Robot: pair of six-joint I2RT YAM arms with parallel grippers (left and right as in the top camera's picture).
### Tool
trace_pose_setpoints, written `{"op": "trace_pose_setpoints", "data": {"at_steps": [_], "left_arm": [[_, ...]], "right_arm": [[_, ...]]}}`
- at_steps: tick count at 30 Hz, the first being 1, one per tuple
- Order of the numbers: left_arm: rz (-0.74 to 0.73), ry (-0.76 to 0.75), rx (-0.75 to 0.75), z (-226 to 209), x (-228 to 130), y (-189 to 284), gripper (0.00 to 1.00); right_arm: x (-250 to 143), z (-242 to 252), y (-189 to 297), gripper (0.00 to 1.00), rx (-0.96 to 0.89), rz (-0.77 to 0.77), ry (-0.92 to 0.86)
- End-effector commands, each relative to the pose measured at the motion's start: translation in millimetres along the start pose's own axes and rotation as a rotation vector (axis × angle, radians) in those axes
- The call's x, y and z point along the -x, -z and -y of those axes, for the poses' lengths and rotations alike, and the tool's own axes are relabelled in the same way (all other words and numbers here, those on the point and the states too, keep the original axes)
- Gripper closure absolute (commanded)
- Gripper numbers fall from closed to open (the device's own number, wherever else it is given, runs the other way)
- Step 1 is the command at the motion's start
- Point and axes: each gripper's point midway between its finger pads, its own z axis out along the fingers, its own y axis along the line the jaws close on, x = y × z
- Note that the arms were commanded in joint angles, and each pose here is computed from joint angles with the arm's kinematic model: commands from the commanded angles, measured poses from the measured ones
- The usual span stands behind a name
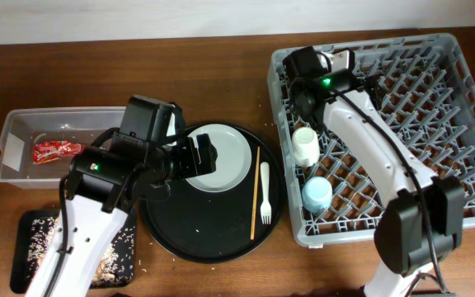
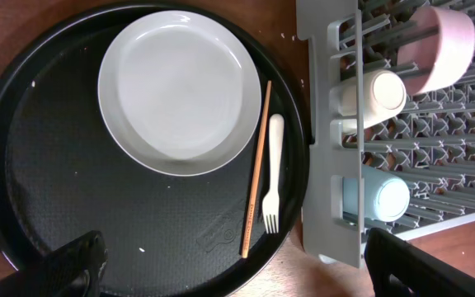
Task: Sort waste into correct bins and load items into the dishwasher rack
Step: 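Set the pink bowl upright in the rack with the right gripper, then move the right gripper to the white plate and grasp its edge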
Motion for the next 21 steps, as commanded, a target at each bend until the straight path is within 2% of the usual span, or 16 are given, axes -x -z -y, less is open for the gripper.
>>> {"op": "trace_pose_setpoints", "data": {"at_steps": [1, 9, 12, 21], "left_arm": [[0.038, -0.016, -0.011, 3.0, 6.3, 10.2, 0.01], [0.037, -0.016, -0.011, 2.9, 6.3, 10.2, 0.01], [0.037, -0.016, -0.011, 2.9, 6.3, 10.2, 0.01], [0.037, -0.016, -0.011, 2.9, 6.3, 10.2, 0.01]], "right_arm": [[1.5, 1.1, 13.7, 0.15, 0.079, 0.005, -0.030], [-38.4, -71.7, 42.0, 0.07, 0.551, -0.185, 0.037], [-48.5, -99.2, 73.5, 0.04, 0.793, -0.204, 0.148], [-49.5, -115.5, 158.3, 0.03, 1.237, -0.219, 0.113]]}}
